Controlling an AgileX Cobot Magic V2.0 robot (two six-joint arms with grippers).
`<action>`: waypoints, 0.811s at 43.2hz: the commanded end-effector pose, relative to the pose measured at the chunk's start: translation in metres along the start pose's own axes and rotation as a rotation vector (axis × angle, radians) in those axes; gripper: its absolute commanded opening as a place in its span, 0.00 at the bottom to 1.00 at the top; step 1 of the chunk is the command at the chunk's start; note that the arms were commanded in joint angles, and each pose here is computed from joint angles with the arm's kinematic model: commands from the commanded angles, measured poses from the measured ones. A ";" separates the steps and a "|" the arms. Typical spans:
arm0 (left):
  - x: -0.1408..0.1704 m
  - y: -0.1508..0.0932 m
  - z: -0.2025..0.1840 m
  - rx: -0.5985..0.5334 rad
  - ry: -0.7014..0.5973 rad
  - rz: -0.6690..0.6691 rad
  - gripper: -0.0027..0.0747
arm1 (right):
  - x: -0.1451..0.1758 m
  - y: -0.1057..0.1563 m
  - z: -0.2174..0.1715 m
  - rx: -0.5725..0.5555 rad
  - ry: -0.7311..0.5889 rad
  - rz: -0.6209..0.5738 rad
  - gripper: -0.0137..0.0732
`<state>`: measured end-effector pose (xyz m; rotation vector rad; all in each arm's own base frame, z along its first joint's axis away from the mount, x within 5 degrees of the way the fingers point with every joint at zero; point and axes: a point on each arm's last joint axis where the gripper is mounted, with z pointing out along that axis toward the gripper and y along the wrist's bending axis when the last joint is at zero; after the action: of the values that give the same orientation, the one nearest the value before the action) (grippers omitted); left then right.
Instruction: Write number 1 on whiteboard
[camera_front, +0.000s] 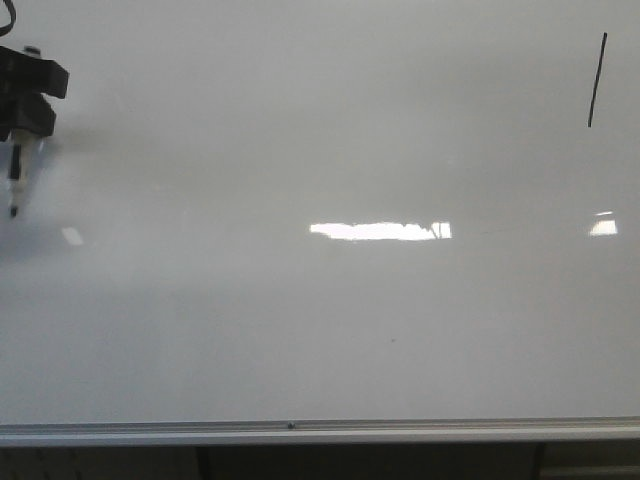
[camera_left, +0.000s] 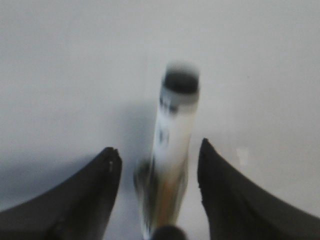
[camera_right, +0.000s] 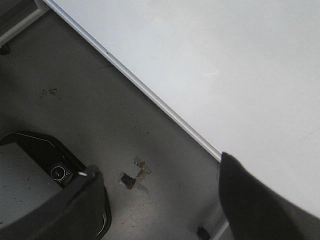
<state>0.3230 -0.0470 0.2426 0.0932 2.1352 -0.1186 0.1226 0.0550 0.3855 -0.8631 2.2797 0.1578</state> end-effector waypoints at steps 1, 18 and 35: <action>-0.024 -0.001 -0.011 -0.001 -0.134 -0.020 0.67 | -0.009 -0.002 -0.008 0.024 -0.093 0.036 0.75; -0.051 -0.002 -0.098 -0.009 0.033 0.156 0.67 | -0.005 -0.010 -0.009 0.108 -0.069 0.258 0.75; 0.000 0.001 -0.244 -0.014 -0.125 0.148 0.67 | 0.016 -0.011 -0.009 0.218 -0.232 0.370 0.75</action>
<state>0.1494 -0.0195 0.3591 0.2662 2.1459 0.0099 0.1187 0.0374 0.3745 -0.3211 2.3210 0.1447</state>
